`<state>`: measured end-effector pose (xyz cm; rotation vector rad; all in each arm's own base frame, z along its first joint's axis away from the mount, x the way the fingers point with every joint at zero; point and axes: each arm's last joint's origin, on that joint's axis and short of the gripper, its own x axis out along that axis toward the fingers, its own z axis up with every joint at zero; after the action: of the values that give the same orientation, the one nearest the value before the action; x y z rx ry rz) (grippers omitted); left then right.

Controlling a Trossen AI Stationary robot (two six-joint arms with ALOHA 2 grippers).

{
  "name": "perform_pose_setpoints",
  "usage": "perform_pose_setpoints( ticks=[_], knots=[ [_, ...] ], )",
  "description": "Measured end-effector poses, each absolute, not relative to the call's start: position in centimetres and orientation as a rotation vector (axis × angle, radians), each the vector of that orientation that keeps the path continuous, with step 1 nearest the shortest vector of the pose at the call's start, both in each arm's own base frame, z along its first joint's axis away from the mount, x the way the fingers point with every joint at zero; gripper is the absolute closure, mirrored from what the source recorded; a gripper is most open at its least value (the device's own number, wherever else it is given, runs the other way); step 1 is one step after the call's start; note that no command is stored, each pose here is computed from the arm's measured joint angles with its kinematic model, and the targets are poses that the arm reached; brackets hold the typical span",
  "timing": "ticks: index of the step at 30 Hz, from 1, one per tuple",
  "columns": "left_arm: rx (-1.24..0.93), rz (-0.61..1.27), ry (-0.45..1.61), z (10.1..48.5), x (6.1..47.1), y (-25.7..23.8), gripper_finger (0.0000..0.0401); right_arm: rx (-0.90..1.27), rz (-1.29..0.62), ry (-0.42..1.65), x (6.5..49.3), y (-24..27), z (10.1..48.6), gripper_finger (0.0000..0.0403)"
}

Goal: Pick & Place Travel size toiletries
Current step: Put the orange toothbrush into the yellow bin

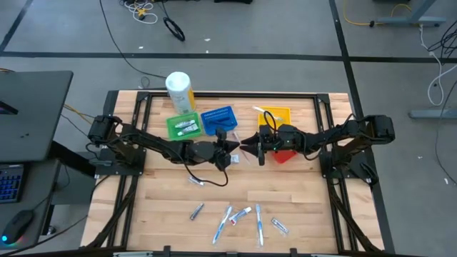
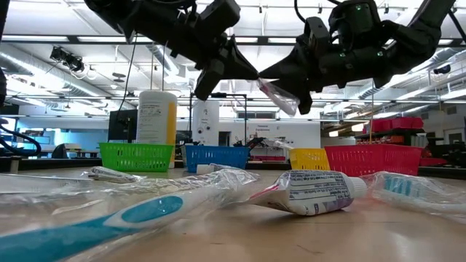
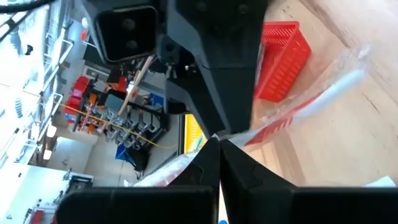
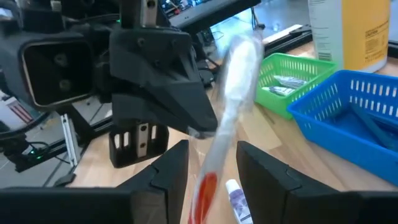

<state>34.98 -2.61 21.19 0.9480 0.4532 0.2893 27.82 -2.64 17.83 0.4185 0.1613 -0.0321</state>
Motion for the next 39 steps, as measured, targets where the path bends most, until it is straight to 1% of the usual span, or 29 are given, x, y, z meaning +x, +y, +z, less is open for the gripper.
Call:
perform_pose_setpoints(
  ticks=[6, 10, 12, 17, 19, 24, 28, 35, 39],
  knots=[
    [0.953, 0.310, 0.401, 21.7, 35.1, -2.6, 0.0398, 0.420, -0.031, 0.165, 27.8, -2.6, 17.8, 0.0259],
    [0.967, 0.288, 0.389, 21.8, 35.2, -2.5, 0.0398, 0.419, -0.030, 0.166, 27.8, -2.6, 17.8, 0.0266],
    [0.959, 0.283, 0.385, 21.8, 35.2, -2.5, 0.0397, 0.404, -0.029, 0.166, 27.8, -2.6, 17.8, 0.0280],
    [0.951, 0.288, 0.385, 21.8, 35.2, -2.4, 0.0397, 0.391, -0.030, 0.164, 27.8, -2.7, 17.8, 0.0341],
    [0.948, 0.290, 0.386, 21.8, 35.2, -2.4, 0.0397, 0.390, -0.029, 0.164, 27.8, -2.7, 17.8, 0.0358],
    [0.871, 0.291, 0.392, 21.6, 35.1, -2.4, 0.0395, 0.389, -0.036, 0.183, 27.8, -2.6, 17.6, 0.0359],
    [0.819, 0.282, 0.436, 21.0, 35.0, -2.4, 0.0380, 0.371, -0.050, 0.230, 27.7, -2.8, 17.2, 0.0359],
    [0.759, 0.285, 0.505, 20.3, 34.7, -2.2, 0.0340, 0.367, -0.239, 0.296, 27.1, -4.7, 16.3, 0.0358],
    [0.691, 0.301, 0.507, 20.2, 34.7, -1.8, 0.0323, 0.296, -0.295, 0.245, 26.3, -6.2, 17.8, 0.0358]
  ],
)
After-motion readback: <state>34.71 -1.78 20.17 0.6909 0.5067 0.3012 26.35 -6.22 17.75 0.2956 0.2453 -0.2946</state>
